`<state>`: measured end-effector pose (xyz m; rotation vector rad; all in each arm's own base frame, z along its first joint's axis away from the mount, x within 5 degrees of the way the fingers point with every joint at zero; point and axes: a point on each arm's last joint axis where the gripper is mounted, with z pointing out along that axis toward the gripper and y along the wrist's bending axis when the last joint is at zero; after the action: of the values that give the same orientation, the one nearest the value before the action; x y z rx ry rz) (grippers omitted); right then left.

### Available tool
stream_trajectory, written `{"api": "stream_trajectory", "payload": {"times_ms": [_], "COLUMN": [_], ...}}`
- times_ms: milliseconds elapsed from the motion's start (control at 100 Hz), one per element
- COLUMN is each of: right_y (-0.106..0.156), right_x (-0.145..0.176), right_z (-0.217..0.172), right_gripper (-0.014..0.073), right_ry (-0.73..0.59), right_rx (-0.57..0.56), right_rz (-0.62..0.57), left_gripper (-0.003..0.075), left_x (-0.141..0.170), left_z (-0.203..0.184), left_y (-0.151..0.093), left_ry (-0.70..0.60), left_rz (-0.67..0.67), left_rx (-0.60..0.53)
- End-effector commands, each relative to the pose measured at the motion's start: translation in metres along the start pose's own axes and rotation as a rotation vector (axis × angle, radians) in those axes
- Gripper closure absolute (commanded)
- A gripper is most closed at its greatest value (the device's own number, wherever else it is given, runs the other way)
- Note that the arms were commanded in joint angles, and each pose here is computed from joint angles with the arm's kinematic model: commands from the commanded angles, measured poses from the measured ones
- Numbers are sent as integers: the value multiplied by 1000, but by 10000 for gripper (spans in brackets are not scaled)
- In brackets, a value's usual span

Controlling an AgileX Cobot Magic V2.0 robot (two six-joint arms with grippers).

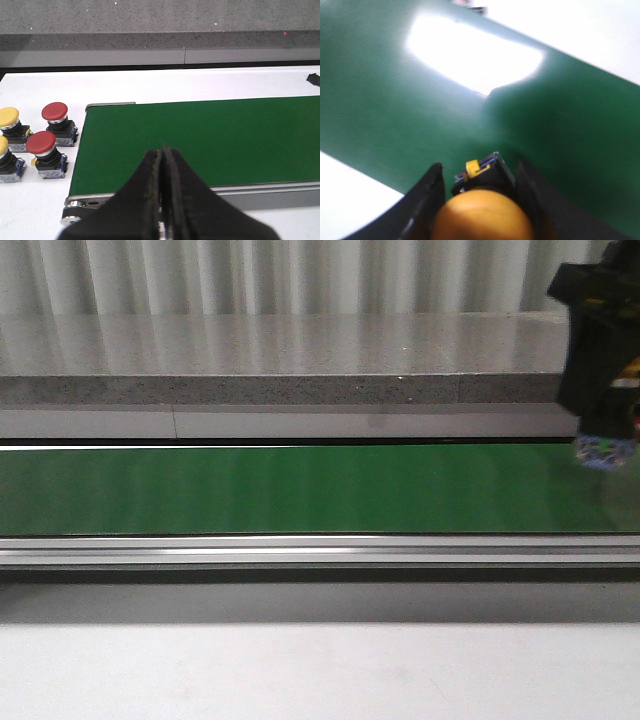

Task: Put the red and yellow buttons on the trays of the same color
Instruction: 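Move the right gripper to the yellow button on the belt and grasp it, then carry the yellow button with the right gripper and release it in the yellow tray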

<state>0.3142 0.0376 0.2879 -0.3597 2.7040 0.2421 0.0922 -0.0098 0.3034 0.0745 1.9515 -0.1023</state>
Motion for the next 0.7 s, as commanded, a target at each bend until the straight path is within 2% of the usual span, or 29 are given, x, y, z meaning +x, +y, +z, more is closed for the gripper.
{"api": "stream_trajectory", "payload": {"times_ms": [0, 170, 420, 560, 690], "right_y": [-18, -64, -142, -178, -199], "right_x": [3, 24, 55, 70, 77], "right_z": [-43, -82, -111, -115, -100], "right_gripper": [525, 525, 525, 525, 525], "right_ry": [-98, -165, -337, -398, -368], "right_rx": [138, 320, 490, 559, 565], "right_rz": [74, 309, 662, 795, 852], "left_gripper": [740, 740, 740, 740, 740], "left_x": [-15, -15, -15, -15, -15], "left_z": [-4, -4, -4, -4, -4], "left_y": [-1, -1, -1, -1, -1], "left_ry": [-95, -95, -95, -95, -95], "left_rz": [1, 1, 1, 1, 1], "left_rx": [2, 2, 2, 2, 2]}}
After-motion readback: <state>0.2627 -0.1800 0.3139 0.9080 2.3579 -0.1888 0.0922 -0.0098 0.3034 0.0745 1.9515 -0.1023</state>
